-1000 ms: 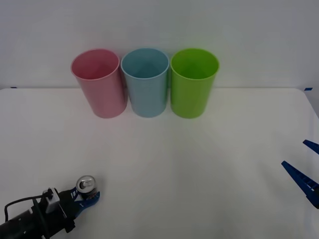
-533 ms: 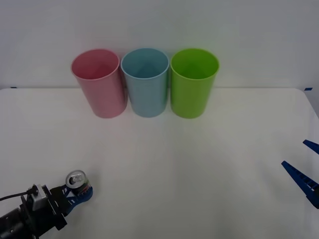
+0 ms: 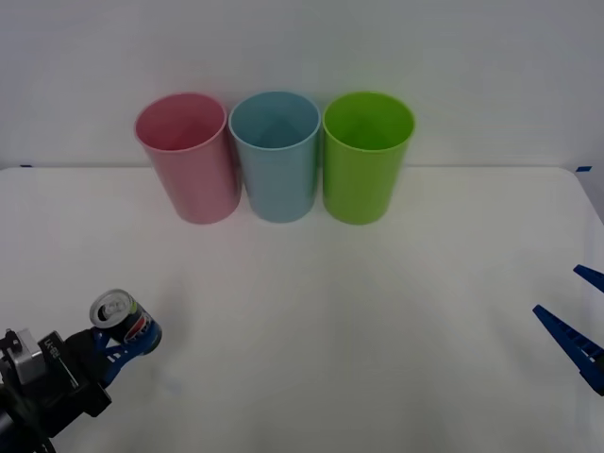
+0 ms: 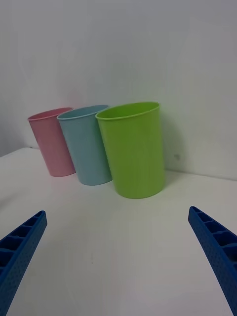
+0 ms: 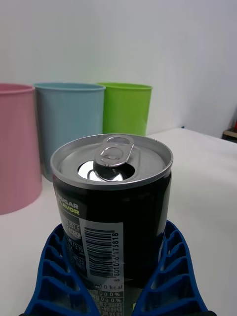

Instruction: Grasp the object on the table and drop it into the matching bin: aluminum can to the light blue bin, PET bottle to the pink bin.

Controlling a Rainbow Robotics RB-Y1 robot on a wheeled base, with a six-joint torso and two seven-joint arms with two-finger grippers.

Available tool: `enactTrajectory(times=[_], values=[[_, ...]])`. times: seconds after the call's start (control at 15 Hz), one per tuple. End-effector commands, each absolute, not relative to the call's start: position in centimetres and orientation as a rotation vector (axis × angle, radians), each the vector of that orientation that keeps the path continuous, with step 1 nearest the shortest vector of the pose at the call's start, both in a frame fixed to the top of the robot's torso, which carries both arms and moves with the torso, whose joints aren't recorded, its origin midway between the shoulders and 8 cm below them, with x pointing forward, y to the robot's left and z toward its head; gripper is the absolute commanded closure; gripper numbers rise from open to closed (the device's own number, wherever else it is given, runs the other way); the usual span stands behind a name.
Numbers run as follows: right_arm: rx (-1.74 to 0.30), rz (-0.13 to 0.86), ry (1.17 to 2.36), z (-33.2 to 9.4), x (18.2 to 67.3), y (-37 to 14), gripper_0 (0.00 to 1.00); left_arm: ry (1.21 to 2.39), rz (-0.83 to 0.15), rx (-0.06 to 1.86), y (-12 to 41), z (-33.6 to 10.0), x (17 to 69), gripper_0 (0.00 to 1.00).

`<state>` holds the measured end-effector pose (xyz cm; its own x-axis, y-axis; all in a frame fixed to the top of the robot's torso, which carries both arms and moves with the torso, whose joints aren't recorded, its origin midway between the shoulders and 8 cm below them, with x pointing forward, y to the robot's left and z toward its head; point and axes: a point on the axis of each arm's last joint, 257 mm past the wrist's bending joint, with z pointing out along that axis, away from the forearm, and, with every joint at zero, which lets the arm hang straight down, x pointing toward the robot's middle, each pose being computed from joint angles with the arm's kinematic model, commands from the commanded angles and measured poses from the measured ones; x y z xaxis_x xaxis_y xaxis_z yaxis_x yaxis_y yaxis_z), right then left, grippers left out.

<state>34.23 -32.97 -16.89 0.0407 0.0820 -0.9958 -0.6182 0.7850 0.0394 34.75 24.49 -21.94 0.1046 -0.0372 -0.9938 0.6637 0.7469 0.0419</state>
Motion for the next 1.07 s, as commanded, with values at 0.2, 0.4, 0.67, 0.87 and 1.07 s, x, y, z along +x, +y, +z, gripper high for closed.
enactTrajectory(times=[0.2, 0.4, 0.67, 0.87, 1.07], values=[[-0.465, 0.567, 1.441, -16.9, 34.2, -33.0, 0.0, 1.311, -0.561, 0.487, 25.2, -18.0, 35.7, 1.0], [-0.465, 0.567, 1.441, -16.9, 34.2, -33.0, 0.0, 1.295, -0.537, 0.422, 26.2, -14.9, 37.1, 1.0], [-0.465, 0.567, 1.441, -16.9, 34.2, -33.0, 0.0, 1.283, -0.524, 0.356, 26.6, -11.1, 38.9, 1.0], [-0.465, 0.567, 1.441, -16.9, 34.2, -33.0, 0.0, 1.277, -0.515, 0.343, 26.1, -9.0, 41.1, 1.0], [-0.465, 0.567, 1.441, -16.9, 34.2, -33.0, 0.0, 1.254, -0.518, 0.312, 25.2, -7.1, 43.6, 1.0]])
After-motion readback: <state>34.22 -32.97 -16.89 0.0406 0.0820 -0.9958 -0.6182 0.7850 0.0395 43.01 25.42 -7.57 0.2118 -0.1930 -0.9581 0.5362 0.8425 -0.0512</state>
